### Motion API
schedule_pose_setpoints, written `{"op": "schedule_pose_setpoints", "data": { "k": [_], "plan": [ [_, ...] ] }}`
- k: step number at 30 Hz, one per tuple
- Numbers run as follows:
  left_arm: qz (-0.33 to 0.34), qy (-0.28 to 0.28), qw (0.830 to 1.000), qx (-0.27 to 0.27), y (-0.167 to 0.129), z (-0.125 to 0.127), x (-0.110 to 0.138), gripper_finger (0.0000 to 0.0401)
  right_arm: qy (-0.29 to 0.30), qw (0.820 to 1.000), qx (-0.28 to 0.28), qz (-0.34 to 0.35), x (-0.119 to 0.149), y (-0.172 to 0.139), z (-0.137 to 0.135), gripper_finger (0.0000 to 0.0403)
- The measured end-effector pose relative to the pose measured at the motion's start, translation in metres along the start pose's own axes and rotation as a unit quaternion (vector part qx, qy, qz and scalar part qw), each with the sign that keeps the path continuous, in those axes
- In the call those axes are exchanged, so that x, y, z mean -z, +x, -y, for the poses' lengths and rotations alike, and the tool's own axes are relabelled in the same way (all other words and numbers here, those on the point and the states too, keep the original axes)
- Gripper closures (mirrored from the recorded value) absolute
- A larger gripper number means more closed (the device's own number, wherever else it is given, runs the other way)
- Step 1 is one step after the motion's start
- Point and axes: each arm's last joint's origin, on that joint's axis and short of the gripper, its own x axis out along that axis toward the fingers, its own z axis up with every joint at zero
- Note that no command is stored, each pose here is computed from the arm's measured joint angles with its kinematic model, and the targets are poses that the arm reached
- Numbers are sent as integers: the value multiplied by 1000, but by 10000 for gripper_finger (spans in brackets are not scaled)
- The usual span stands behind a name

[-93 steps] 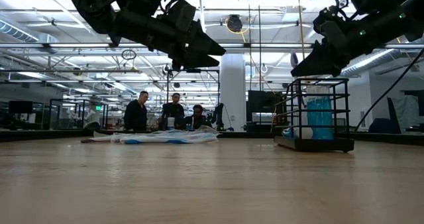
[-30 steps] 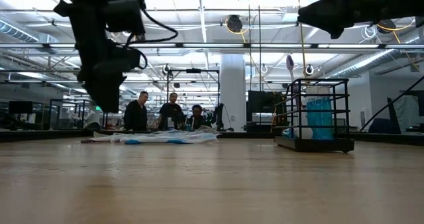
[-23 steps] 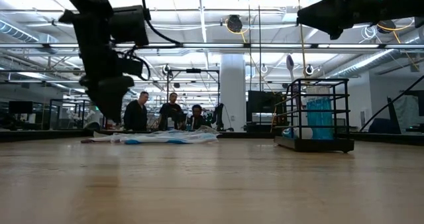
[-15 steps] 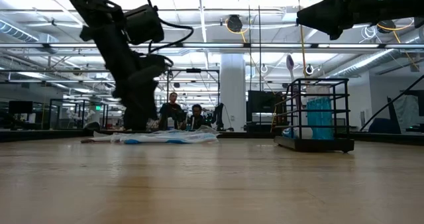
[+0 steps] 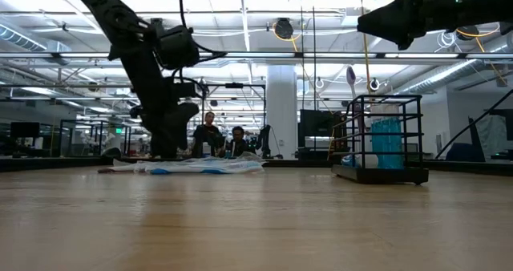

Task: Pick & Place toothbrushing station
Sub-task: Put the blue toothbrush into the bottom section of the mesh organizer

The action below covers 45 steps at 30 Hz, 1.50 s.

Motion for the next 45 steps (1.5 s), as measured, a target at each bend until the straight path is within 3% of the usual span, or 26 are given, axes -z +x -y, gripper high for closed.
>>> {"op": "schedule_pose_setpoints", "data": {
  "k": [4, 13, 26, 37, 40, 45],
  "plan": [
    [-31, 6, 999, 32, 9, -3, 3, 135, 0, 1000, 0, 0, 0, 0, 0, 285],
    [-73, 31, 997, 1, 34, 2, 15, 135, 0, 1000, 0, 0, 0, 0, 0, 286],
    [-184, 32, 982, -34, 7, -13, 31, 135, -3, 1000, 0, 0, 0, 0, 0, 287],
    [-178, 40, 983, -21, 10, -11, 30, 136, -2, 1000, 0, 0, 0, 0, 0, 287],
    [-172, 40, 984, -15, 10, -10, 29, 153, -2, 1000, 0, 0, 0, 0, 0, 287],
    [-173, 31, 984, 27, 11, -6, 28, 232, -2, 1000, 0, 0, 0, 0, 0, 287]
  ]
}}
